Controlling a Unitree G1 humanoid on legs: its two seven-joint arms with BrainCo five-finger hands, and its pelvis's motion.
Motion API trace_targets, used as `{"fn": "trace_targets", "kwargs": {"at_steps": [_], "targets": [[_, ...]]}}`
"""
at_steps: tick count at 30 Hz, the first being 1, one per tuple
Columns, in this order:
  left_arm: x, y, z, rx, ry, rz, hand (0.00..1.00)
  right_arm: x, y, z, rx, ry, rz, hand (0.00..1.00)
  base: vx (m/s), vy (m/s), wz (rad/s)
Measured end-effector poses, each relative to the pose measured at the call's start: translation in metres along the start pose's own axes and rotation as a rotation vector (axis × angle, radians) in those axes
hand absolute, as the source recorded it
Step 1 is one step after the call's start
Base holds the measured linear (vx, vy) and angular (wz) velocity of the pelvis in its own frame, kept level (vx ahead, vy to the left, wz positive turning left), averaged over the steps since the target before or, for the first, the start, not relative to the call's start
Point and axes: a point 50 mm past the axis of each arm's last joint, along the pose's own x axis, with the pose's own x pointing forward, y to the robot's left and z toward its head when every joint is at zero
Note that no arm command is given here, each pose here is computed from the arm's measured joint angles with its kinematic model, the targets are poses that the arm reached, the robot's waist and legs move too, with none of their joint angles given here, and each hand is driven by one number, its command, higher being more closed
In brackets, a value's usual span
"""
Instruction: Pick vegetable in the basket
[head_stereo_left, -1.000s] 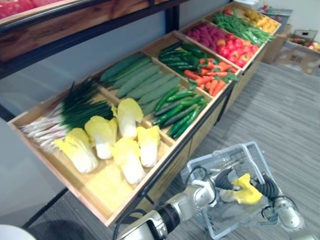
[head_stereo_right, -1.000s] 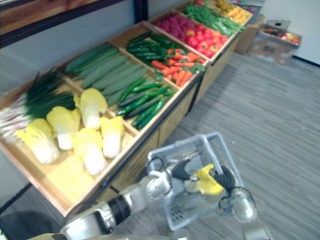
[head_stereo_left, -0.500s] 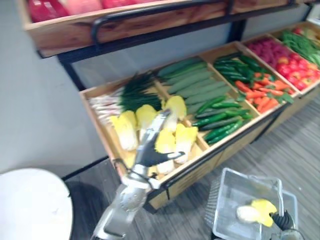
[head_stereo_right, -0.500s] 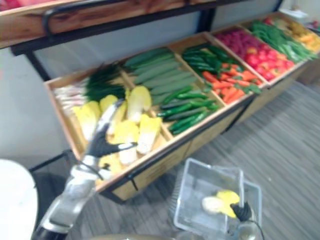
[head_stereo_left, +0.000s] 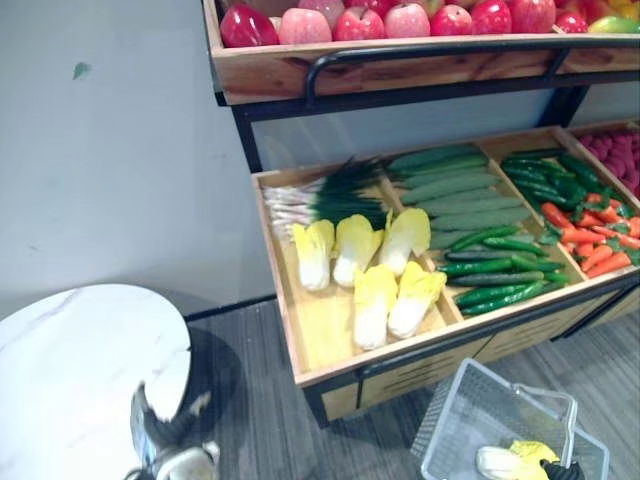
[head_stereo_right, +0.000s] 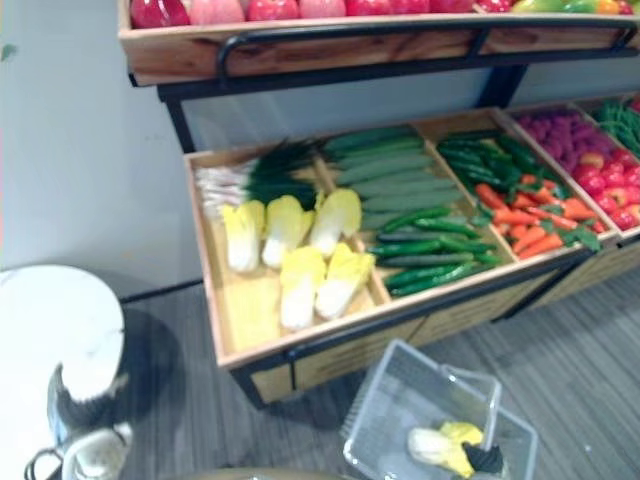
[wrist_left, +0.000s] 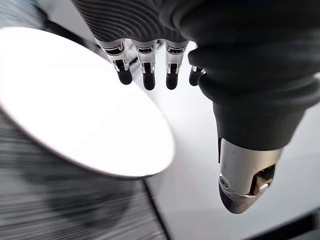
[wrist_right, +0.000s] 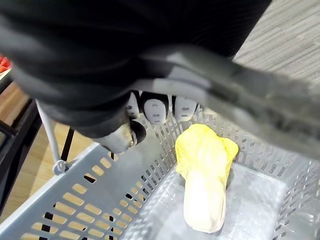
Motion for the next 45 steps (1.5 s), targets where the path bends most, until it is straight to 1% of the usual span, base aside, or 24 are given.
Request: {"fn": "trace_targets", "kwargs": {"at_steps": [1, 3, 5, 8, 10, 12, 14, 15, 19, 20, 23, 25, 28, 30, 34, 36, 38, 41, 45], "targets": [[-0.004, -0.003, -0.020, 0.053, 0.071, -0.038, 0.00, 0.000, 0.003, 0.000, 0.009, 0.009, 0.003, 1.00, 0.00, 0.000, 0.00], [-0.008, -0.005, -0.041, 0.140, 0.134, -0.092, 0.00, 0.000, 0.004, -0.001, 0.034, 0.022, 0.003, 1.00, 0.00, 0.000, 0.00], [-0.016, -0.002, -0.069, 0.268, 0.224, -0.165, 0.00, -0.001, 0.008, -0.002, 0.057, 0.032, 0.003, 1.00, 0.02, -0.014, -0.10], [-0.026, 0.002, -0.093, 0.308, 0.359, -0.244, 0.00, 0.000, 0.009, -0.002, 0.063, 0.043, -0.006, 1.00, 0.02, -0.005, -0.35], [-0.029, -0.001, -0.096, 0.306, 0.379, -0.288, 0.00, 0.000, 0.007, -0.003, 0.068, 0.050, -0.014, 1.00, 0.00, -0.009, -0.46], [-0.031, -0.007, -0.095, 0.313, 0.369, -0.343, 0.00, 0.000, 0.005, -0.004, 0.070, 0.058, -0.022, 1.00, -0.01, -0.004, -0.45], [-0.035, -0.020, -0.089, 0.334, 0.321, -0.431, 0.00, 0.000, 0.005, -0.005, 0.066, 0.066, -0.025, 1.00, -0.03, 0.007, -0.54], [-0.035, -0.024, -0.086, 0.338, 0.304, -0.450, 0.00, 0.000, 0.004, -0.006, 0.068, 0.067, -0.028, 1.00, -0.03, 0.014, -0.64], [-0.033, -0.046, -0.064, 0.367, 0.194, -0.553, 0.00, 0.000, 0.001, -0.007, 0.094, 0.075, -0.050, 1.00, -0.05, 0.024, -0.61], [-0.031, -0.052, -0.057, 0.394, 0.147, -0.586, 0.00, 0.000, 0.002, 0.000, 0.099, 0.044, -0.052, 1.00, -0.06, 0.030, -0.89], [-0.027, -0.055, -0.047, 0.421, 0.078, -0.631, 0.00, 0.002, 0.012, 0.021, 0.072, -0.029, -0.017, 1.00, -0.10, 0.021, -1.43], [-0.027, -0.056, -0.045, 0.404, 0.065, -0.675, 0.00, 0.005, 0.020, 0.045, 0.051, -0.109, 0.010, 1.00, -0.19, -0.023, -1.89], [-0.024, -0.061, -0.035, 0.417, 0.006, -0.732, 0.00, 0.007, 0.010, 0.047, 0.019, -0.125, -0.011, 1.00, -0.08, 0.019, -1.08], [-0.023, -0.058, -0.038, 0.428, 0.018, -0.742, 0.00, 0.008, 0.007, 0.046, -0.009, -0.133, -0.010, 1.00, -0.11, 0.007, -0.90], [-0.031, -0.069, -0.034, 0.402, 0.018, -0.767, 0.00, 0.010, 0.009, 0.057, -0.031, -0.160, 0.001, 1.00, -0.09, -0.104, -0.90], [-0.030, -0.066, -0.037, 0.407, 0.030, -0.759, 0.00, 0.011, 0.012, 0.062, -0.047, -0.169, 0.014, 1.00, -0.03, -0.216, -1.15], [-0.038, -0.080, -0.032, 0.376, 0.041, -0.772, 0.00, 0.015, 0.007, 0.077, -0.109, -0.218, 0.009, 1.00, -0.09, -0.224, -0.62], [-0.037, -0.088, -0.022, 0.347, 0.027, -0.754, 0.00, 0.013, 0.007, 0.066, -0.127, -0.184, 0.009, 1.00, -0.06, -0.145, -0.17], [-0.034, -0.088, -0.017, 0.327, 0.025, -0.714, 0.00, 0.008, 0.010, 0.066, -0.163, -0.222, 0.016, 1.00, -0.06, -0.095, -0.23]]}}
